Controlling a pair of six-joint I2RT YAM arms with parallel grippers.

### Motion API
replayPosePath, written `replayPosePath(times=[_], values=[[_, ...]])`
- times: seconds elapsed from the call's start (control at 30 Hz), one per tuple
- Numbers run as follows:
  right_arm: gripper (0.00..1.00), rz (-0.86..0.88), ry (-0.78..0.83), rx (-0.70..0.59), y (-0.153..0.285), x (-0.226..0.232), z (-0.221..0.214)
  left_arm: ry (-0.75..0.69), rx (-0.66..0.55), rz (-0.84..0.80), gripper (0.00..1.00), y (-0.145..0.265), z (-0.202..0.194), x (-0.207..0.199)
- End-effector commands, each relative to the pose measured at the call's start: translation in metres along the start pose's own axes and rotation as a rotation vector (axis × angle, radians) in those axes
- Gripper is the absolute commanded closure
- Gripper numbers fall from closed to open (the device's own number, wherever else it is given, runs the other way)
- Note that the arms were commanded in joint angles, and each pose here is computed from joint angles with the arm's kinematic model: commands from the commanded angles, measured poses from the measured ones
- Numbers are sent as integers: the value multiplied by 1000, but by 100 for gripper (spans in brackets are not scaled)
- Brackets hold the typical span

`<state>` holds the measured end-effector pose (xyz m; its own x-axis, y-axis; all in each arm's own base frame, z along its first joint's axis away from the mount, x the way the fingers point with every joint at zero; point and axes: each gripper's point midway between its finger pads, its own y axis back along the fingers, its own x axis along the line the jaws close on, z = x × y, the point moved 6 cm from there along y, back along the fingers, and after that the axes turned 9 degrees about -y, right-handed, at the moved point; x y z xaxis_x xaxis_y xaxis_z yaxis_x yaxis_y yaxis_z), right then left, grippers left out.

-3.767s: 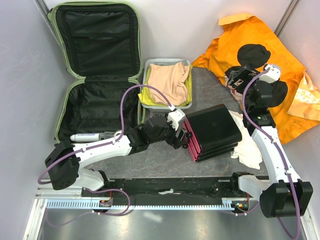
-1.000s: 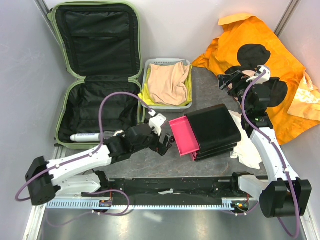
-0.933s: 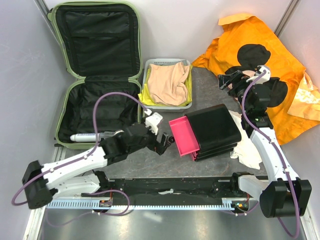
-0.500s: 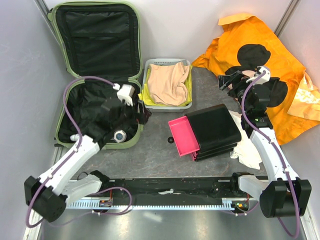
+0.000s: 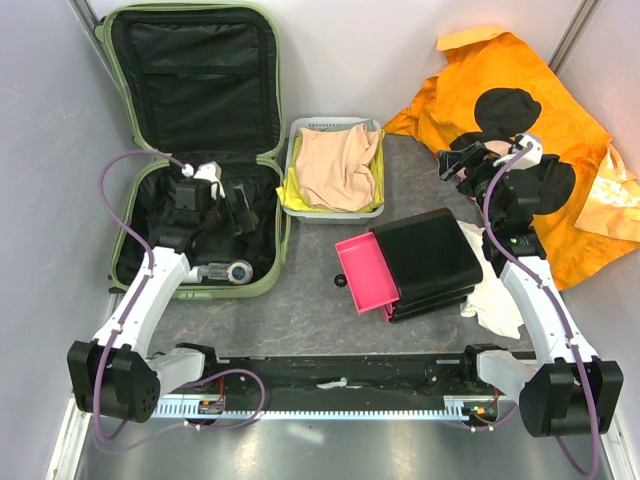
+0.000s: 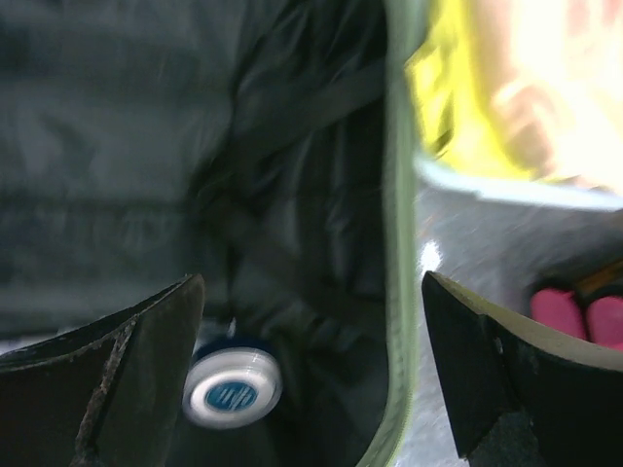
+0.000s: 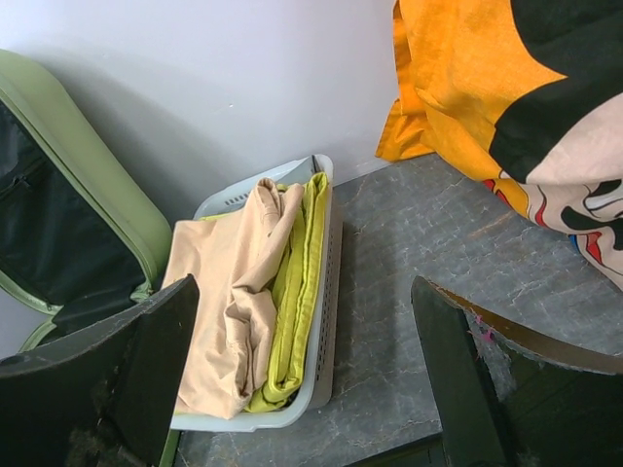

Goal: Open, take out, and arrange the luggage

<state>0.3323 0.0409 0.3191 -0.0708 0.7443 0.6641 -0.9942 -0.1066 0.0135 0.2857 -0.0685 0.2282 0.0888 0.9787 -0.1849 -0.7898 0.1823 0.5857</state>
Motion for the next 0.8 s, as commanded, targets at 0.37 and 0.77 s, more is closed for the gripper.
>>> replayPosePath(times=[0.37, 0.77], values=[[2, 19, 12, 7, -11, 2, 1, 24, 350, 145, 1, -8, -86, 26], [2, 30, -1, 13, -16, 0, -3, 46, 558, 264, 1, -16, -129, 42]])
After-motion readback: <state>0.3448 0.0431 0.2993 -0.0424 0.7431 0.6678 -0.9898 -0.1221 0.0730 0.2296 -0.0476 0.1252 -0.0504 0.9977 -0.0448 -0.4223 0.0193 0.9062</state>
